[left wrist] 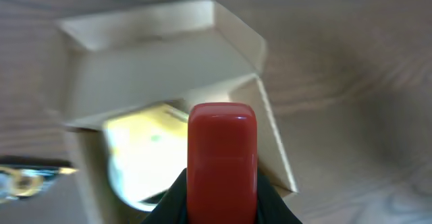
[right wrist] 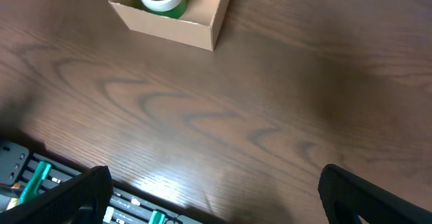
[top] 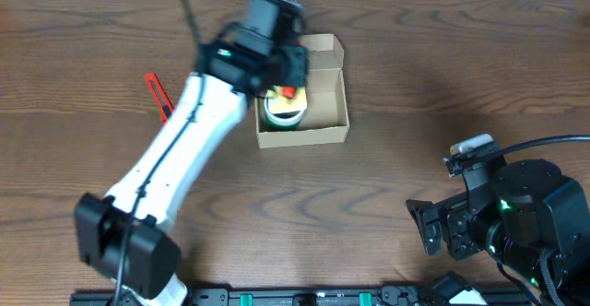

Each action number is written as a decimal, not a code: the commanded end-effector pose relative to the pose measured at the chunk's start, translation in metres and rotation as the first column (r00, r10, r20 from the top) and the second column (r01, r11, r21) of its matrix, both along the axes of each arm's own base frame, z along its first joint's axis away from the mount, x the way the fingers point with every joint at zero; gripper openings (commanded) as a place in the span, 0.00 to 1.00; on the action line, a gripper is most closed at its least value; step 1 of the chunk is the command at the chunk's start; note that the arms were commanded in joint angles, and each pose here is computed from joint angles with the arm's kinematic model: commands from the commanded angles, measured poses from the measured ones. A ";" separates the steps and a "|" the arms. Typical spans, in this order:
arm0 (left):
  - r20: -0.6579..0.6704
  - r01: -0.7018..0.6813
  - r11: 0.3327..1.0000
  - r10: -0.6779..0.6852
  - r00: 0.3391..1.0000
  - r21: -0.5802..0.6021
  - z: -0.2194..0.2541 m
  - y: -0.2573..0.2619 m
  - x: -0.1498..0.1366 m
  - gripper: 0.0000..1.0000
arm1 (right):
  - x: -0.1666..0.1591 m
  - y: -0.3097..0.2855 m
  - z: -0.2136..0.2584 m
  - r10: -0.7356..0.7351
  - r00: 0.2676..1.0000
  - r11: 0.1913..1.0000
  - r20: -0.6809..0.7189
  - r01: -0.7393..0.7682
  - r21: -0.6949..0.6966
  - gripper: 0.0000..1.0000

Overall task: Pack container
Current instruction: 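Lift the red box cutter with the left gripper toward the box, then lower the red box cutter into the box with the left gripper, then open the left gripper and retract it from the box, then reach the left gripper to the second red box cutter and grasp it, then carry the red box cutter with the left gripper into the box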

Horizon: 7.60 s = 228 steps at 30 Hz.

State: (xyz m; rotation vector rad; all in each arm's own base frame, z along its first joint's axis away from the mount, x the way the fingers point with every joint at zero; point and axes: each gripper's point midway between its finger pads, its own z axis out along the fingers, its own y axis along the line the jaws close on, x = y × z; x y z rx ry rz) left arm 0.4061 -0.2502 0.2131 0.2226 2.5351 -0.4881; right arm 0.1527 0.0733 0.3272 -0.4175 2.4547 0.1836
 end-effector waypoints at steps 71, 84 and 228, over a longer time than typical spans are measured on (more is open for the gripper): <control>-0.003 -0.341 0.939 0.342 0.940 0.031 -0.089 -0.061 0.017 0.69 | 0.000 0.000 0.000 -0.003 1.000 1.000 -0.004 0.003 0.006 0.99; 0.176 -0.261 0.965 0.250 0.952 0.038 -0.007 -0.040 0.013 0.67 | 0.000 0.000 0.000 -0.003 1.000 1.000 -0.004 0.003 0.006 0.99; 0.110 0.697 0.402 -0.899 0.424 0.594 -0.093 -0.004 -0.052 0.43 | 0.000 0.001 0.000 -0.003 1.000 1.000 -0.004 0.003 0.006 0.99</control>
